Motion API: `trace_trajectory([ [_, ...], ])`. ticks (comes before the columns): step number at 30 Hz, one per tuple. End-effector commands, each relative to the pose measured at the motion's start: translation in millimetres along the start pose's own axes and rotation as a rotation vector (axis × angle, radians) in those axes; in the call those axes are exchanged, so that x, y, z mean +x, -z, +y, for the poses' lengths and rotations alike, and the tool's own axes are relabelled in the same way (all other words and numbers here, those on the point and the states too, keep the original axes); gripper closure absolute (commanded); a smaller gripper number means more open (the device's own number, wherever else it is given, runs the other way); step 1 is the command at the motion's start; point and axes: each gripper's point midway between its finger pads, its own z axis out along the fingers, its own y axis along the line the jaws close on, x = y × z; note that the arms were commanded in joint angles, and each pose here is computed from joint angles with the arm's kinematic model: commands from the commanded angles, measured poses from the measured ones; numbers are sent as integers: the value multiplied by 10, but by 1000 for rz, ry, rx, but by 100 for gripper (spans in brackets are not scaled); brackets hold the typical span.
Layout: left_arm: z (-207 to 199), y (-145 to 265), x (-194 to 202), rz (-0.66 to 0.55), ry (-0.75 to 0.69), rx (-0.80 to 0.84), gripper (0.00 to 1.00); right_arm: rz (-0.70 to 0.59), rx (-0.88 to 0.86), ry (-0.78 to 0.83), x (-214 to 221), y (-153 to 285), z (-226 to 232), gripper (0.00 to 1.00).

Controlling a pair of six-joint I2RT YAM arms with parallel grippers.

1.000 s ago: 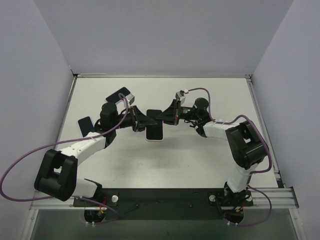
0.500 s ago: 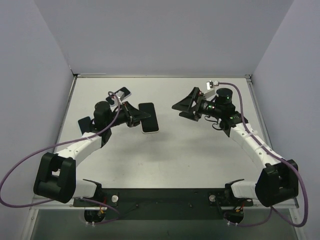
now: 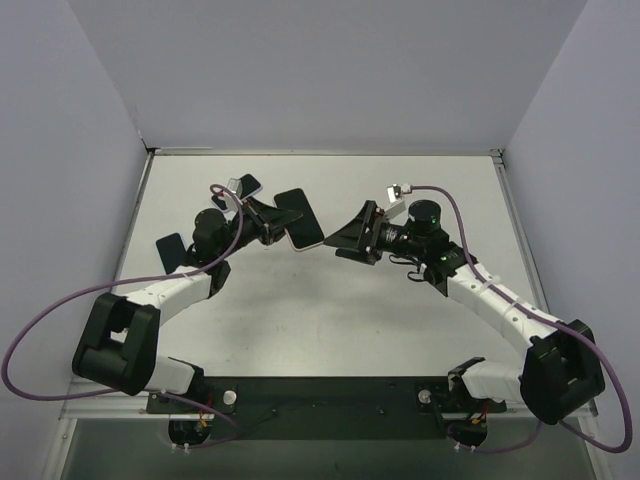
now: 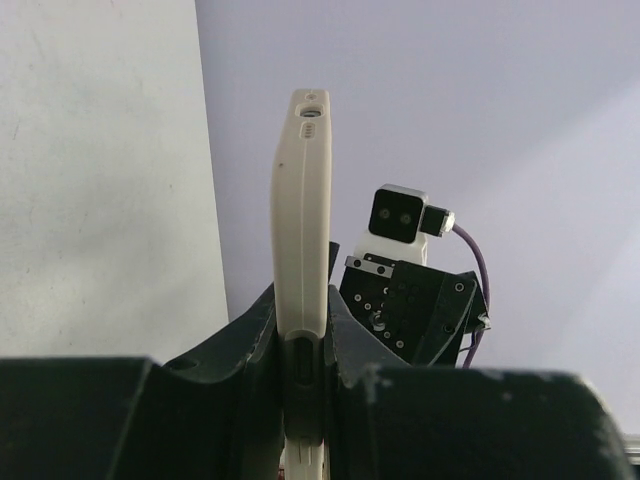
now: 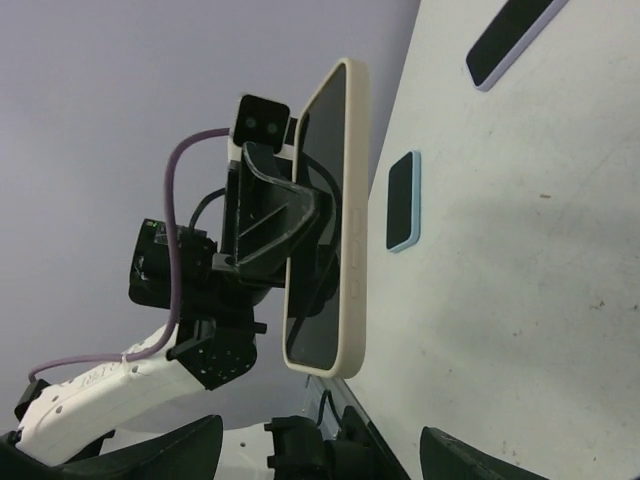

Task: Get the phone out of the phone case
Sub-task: Remove the phone case from the phone.

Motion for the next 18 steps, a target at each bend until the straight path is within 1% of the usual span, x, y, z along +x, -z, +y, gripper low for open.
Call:
trace_trajectory([
  [1, -444, 37, -86, -60, -47, 182, 100, -84, -99, 16, -245, -58, 270, 34],
  [3, -478, 41, -62, -52, -54, 194, 100, -83, -98, -21, -262, -127, 197, 39],
  [4, -491, 43, -64, -50, -56, 199, 100, -97, -132, -13, -309, -139, 256, 43],
  [5, -506, 50, -53, -49, -57, 203, 100, -88, -139, -53, -307, -186, 233, 45],
  [7, -524, 62, -56, -52, -60, 211, 100, -93, -182, -55, -341, -210, 301, 50],
  [8, -539, 69, -50, -50, -62, 214, 100, -88, -187, -75, -343, -237, 291, 51],
  [9, -544, 71, -49, -50, -63, 215, 100, -88, -196, -72, -347, -247, 313, 51],
  [10, -552, 79, -45, -50, -65, 216, 100, -85, -193, -77, -342, -263, 295, 55],
  [12, -561, 71, -37, -45, -67, 216, 100, -85, -197, -70, -356, -271, 321, 56],
  [15, -557, 68, -24, -36, -69, 216, 100, -83, -201, -75, -362, -284, 331, 64],
  [16, -564, 71, -29, -38, -76, 220, 100, -82, -212, -76, -358, -286, 358, 71],
  [18, -581, 60, -28, -35, -83, 217, 100, -68, -232, -97, -338, -277, 412, 76],
])
